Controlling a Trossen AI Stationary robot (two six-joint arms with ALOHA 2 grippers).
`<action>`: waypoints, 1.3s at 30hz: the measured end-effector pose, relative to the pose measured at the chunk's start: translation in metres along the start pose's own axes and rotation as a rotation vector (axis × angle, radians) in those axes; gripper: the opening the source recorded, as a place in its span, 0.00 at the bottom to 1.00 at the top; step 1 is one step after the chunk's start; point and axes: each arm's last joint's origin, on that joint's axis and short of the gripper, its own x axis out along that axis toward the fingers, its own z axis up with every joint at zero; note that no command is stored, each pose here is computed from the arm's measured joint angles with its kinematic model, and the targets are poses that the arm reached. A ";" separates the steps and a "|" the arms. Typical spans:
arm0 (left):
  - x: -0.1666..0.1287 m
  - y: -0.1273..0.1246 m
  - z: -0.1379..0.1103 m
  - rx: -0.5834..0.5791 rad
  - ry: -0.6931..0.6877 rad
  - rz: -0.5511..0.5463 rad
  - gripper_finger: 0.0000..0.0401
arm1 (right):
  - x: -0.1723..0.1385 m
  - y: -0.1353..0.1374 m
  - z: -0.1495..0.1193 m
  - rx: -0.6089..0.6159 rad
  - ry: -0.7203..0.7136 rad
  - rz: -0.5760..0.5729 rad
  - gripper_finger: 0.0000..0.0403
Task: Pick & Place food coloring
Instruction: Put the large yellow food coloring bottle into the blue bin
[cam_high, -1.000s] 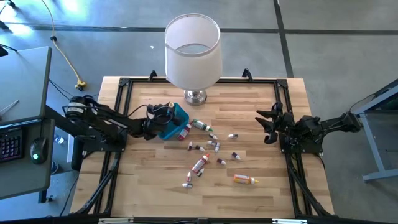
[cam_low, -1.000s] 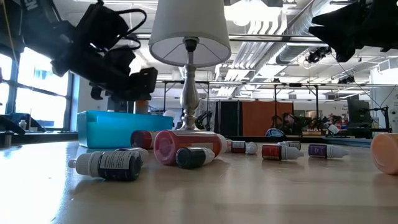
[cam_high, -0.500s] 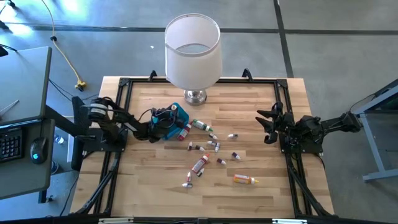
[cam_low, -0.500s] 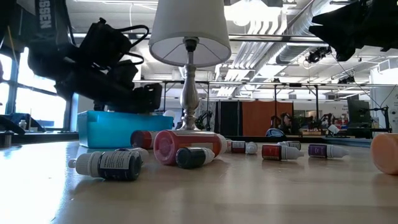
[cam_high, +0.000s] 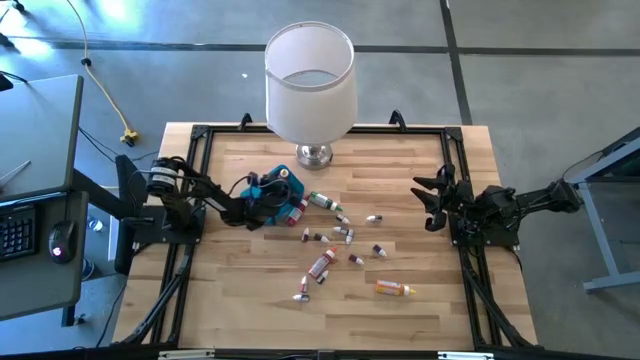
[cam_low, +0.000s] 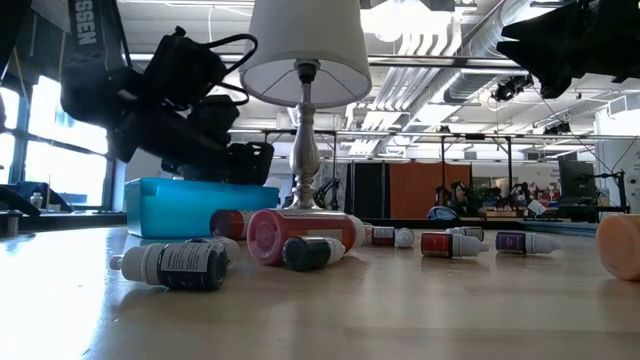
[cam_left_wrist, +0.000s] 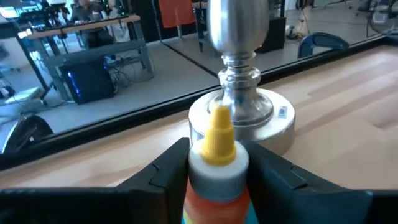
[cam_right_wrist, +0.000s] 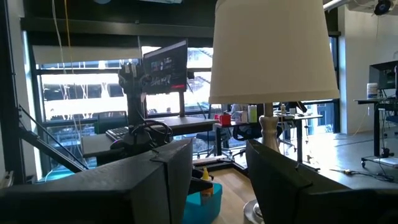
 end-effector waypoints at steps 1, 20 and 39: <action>0.000 -0.001 0.001 0.002 -0.002 0.011 0.39 | 0.000 0.000 0.000 0.000 0.000 0.000 0.36; -0.005 -0.004 0.015 -0.073 -0.056 0.052 0.52 | 0.000 0.000 -0.001 -0.003 0.005 0.000 0.36; -0.068 -0.024 0.055 -0.137 -0.113 -0.050 0.45 | 0.000 0.000 -0.004 0.074 0.038 0.005 0.36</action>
